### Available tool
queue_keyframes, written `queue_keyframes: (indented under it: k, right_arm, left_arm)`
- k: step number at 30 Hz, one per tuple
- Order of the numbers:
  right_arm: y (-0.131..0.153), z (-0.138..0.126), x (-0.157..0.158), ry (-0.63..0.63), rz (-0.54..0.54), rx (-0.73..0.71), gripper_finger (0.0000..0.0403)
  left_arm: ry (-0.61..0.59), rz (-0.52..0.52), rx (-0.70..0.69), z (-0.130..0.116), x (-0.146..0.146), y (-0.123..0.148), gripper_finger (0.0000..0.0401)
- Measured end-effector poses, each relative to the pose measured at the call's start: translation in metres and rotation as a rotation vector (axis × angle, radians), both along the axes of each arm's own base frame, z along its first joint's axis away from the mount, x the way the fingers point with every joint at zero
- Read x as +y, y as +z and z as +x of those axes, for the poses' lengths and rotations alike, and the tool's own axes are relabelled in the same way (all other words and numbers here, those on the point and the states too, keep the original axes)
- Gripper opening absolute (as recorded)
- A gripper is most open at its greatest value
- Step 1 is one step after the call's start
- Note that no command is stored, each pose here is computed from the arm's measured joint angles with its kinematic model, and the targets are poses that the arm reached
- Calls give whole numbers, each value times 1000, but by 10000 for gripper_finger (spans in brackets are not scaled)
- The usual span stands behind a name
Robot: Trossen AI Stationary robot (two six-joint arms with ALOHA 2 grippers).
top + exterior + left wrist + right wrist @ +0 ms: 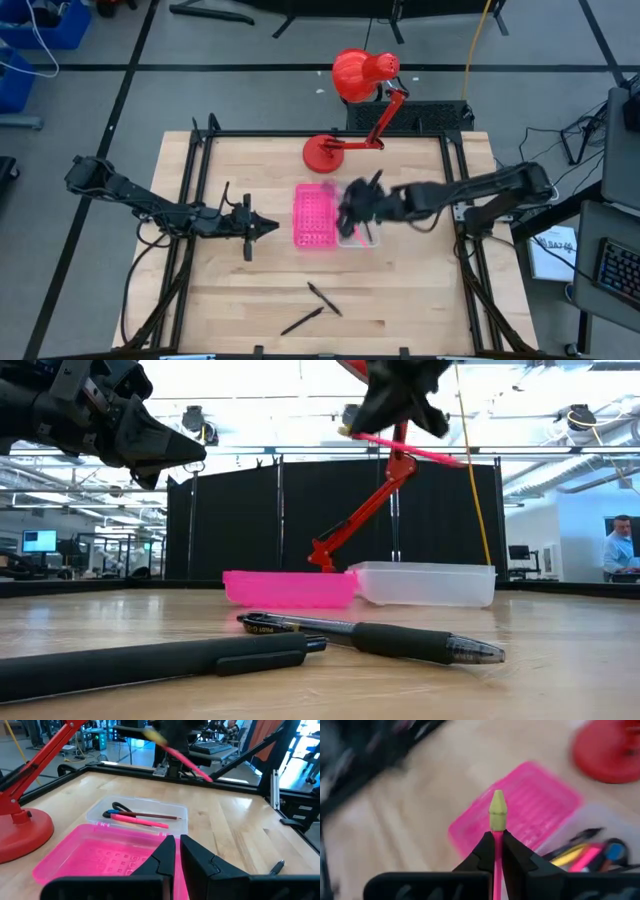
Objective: Pick & place school supplies into a supply box
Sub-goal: Put the pink pencil into the pink supply box
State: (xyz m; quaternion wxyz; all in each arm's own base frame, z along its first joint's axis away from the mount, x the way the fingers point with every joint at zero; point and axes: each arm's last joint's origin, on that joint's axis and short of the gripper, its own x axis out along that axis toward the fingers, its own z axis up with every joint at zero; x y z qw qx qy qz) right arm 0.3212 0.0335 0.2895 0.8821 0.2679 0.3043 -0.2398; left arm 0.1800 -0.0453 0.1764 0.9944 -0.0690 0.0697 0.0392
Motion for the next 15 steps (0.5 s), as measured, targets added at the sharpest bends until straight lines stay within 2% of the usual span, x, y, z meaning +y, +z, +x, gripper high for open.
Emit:
queue_keyframes:
  k: [3,9,12,15]
  right_arm:
    - [-12,-10,-28,-150,82,-96,5]
    - [-69,-29,-60,-331,205,-188,5]
    - [-92,-39,-67,-376,245,-183,5]
    - [-100,-43,-69,-374,259,-174,5]
  left_arm:
    - [-1,1,0,0,0,0,33]
    - [-6,31,4,0,0,0,33]
    - [-6,35,5,0,0,0,33]
    - [-10,57,5,0,0,0,33]
